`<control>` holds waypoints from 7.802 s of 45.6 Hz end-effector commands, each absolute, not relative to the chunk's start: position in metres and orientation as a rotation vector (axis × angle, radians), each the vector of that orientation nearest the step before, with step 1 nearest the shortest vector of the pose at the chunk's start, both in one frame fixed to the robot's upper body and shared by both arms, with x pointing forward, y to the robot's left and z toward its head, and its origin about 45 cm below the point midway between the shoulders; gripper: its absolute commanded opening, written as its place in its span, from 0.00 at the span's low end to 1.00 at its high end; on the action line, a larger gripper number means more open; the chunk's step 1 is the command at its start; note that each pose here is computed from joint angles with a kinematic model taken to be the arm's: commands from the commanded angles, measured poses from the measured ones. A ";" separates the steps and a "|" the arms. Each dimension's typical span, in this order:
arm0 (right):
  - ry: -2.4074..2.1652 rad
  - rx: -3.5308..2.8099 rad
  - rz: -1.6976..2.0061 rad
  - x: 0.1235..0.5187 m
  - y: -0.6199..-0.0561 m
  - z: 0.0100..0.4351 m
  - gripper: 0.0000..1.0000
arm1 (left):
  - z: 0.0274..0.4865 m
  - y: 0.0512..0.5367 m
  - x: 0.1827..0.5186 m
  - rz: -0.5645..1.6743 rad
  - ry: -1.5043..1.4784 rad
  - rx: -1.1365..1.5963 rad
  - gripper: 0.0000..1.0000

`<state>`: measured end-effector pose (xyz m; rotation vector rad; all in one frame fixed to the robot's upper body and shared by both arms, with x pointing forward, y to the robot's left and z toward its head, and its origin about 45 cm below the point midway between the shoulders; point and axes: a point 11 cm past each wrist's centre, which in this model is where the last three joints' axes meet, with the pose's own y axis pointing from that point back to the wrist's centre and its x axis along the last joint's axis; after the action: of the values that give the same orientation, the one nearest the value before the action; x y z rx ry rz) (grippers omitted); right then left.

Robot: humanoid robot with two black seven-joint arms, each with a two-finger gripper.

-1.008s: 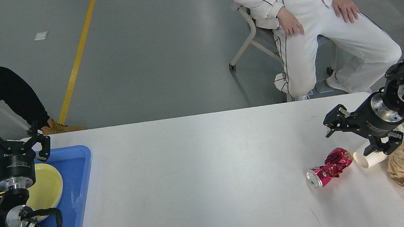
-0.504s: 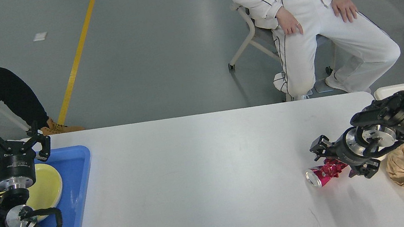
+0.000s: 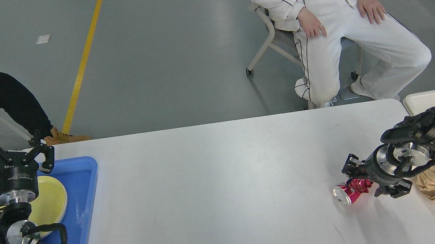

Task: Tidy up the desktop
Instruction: 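Grasp the red can with the right gripper and lift it, then carry the red can over the white bin and release it, then swing the right gripper back down toward the brown paper ball, then grasp the brown paper ball with the right gripper and lift it, then carry the brown paper ball over the bin and release it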

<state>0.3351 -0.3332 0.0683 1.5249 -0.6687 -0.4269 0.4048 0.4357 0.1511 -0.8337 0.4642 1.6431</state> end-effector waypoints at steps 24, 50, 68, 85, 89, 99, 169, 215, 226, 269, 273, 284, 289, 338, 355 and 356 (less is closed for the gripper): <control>-0.700 1.658 -0.390 0.374 -0.305 0.134 0.01 | 0.151 0.436 0.405 1.643 0.464 -0.834 0.96; -0.896 1.851 -0.054 0.449 -0.335 0.402 0.10 | 0.151 0.436 0.405 1.643 0.464 -0.833 0.96; -1.196 1.342 -0.197 0.411 -0.485 0.279 0.10 | 0.151 0.436 0.405 1.643 0.464 -0.833 0.96; -1.284 1.062 -0.325 0.329 -0.580 0.185 0.44 | 0.151 0.436 0.405 1.643 0.464 -0.834 0.96; -1.330 1.028 -0.324 0.322 -0.596 0.179 0.98 | 0.151 0.436 0.405 1.643 0.464 -0.834 0.96; -1.340 1.014 -0.361 0.306 -0.602 0.158 1.00 | 0.151 0.436 0.405 1.643 0.464 -0.833 0.96; -0.440 1.598 -0.224 0.409 -0.344 0.292 1.00 | 0.151 0.436 0.405 1.643 0.464 -0.834 0.96; -0.797 1.264 -0.475 0.295 -0.483 0.120 1.00 | 0.151 0.436 0.405 1.643 0.464 -0.833 0.96; -0.826 1.244 -0.485 0.286 -0.485 0.104 0.98 | 0.151 0.436 0.405 1.643 0.464 -0.834 0.96; -0.931 1.204 -0.516 0.263 -0.488 0.080 0.00 | 0.151 0.436 0.405 1.643 0.464 -0.834 0.96; -0.995 1.175 -0.509 0.268 -0.513 0.102 0.00 | 0.151 0.436 0.405 1.643 0.464 -0.834 0.96; -1.160 1.175 -0.494 0.285 -0.553 0.172 0.00 | 0.151 0.436 0.405 1.643 0.464 -0.834 0.96; -1.187 1.277 -0.491 0.309 -0.551 0.211 0.00 | 0.151 0.436 0.405 1.643 0.464 -0.834 0.96; -1.143 1.470 -0.067 0.457 -0.427 0.295 0.00 | 0.151 0.436 0.405 1.643 0.464 -0.834 0.96; -1.270 1.048 -0.221 0.357 -0.577 0.193 0.00 | 0.151 0.436 0.405 1.643 0.464 -0.833 0.96; -1.261 1.030 -0.228 0.350 -0.583 0.186 0.10 | 0.151 0.435 0.405 1.643 0.465 -0.834 0.96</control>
<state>0.3903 -0.5489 0.2204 1.1387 -1.2935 -0.1816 0.4048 0.4359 0.1512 -0.8338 0.4639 1.6433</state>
